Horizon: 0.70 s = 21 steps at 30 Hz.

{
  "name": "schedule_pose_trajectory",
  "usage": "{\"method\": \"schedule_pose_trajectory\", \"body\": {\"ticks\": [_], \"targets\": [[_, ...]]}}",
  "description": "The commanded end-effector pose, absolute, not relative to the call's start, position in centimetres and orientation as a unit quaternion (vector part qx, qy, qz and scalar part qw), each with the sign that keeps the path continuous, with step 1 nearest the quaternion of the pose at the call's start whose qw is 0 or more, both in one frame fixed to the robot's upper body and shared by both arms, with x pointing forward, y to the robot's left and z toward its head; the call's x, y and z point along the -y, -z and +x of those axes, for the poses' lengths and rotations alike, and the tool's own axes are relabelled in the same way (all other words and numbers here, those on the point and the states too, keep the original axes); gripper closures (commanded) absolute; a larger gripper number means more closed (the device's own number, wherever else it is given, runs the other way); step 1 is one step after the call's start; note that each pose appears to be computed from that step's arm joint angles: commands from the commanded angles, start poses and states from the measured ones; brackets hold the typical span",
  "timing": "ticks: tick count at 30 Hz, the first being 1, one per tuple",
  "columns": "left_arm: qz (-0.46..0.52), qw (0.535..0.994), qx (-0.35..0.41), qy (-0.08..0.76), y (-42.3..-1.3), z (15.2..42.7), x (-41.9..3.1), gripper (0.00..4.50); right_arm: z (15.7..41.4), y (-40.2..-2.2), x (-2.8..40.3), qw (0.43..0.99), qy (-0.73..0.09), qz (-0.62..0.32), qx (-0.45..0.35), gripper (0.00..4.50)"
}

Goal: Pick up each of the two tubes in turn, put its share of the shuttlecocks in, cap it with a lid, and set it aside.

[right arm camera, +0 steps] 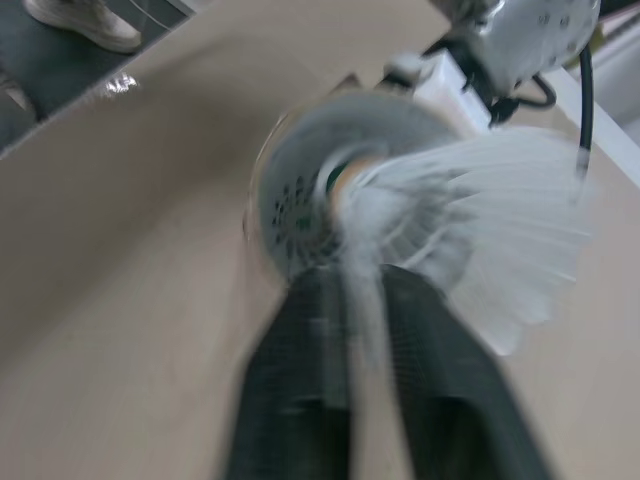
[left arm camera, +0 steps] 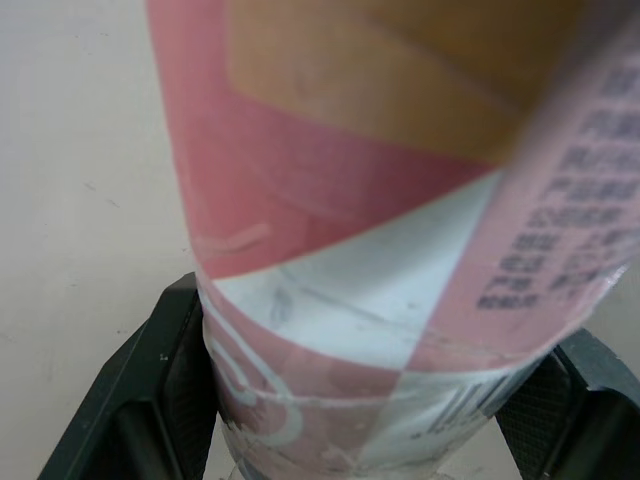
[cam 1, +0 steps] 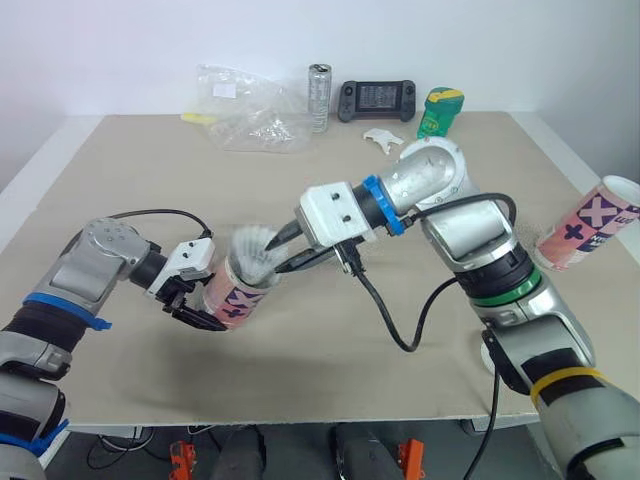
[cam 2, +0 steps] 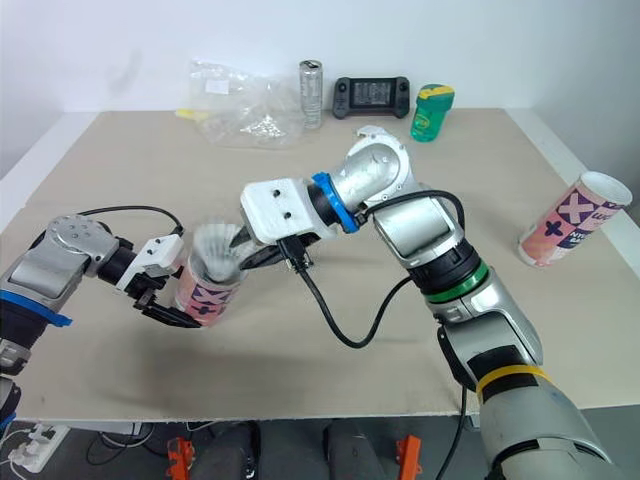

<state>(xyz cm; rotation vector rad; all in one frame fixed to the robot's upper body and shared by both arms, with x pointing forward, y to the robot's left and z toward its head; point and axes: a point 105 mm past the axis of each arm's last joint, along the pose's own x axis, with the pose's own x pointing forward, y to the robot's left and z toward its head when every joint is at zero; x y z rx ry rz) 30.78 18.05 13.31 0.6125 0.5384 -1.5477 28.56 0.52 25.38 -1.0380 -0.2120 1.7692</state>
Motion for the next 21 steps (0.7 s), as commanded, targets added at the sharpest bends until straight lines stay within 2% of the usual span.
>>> {"method": "schedule_pose_trajectory", "body": {"ticks": [1,7,10,13,21], "targets": [[0.269,0.640,-0.236,0.680,-13.3,30.7,-17.8,1.29,28.1,-28.5,-0.3,0.525,-0.748,-0.390,0.115,2.02],[0.267,0.641,-0.235,0.680,-13.2,30.8,-17.7,1.29,29.0,-29.6,-0.5,0.542,-0.743,-0.373,0.124,2.02],[0.265,0.642,-0.233,0.681,-13.3,30.8,-17.5,1.29,29.1,-29.1,-0.9,0.532,-0.746,-0.383,0.119,2.88],[0.263,0.642,-0.231,0.682,-13.3,30.9,-17.4,1.29,29.3,-28.5,-1.6,0.521,-0.745,-0.401,0.113,4.35],[0.255,0.647,-0.229,0.682,-13.4,30.8,-17.3,1.29,29.4,-25.4,-4.2,0.456,-0.748,-0.474,0.086,4.43]]}}
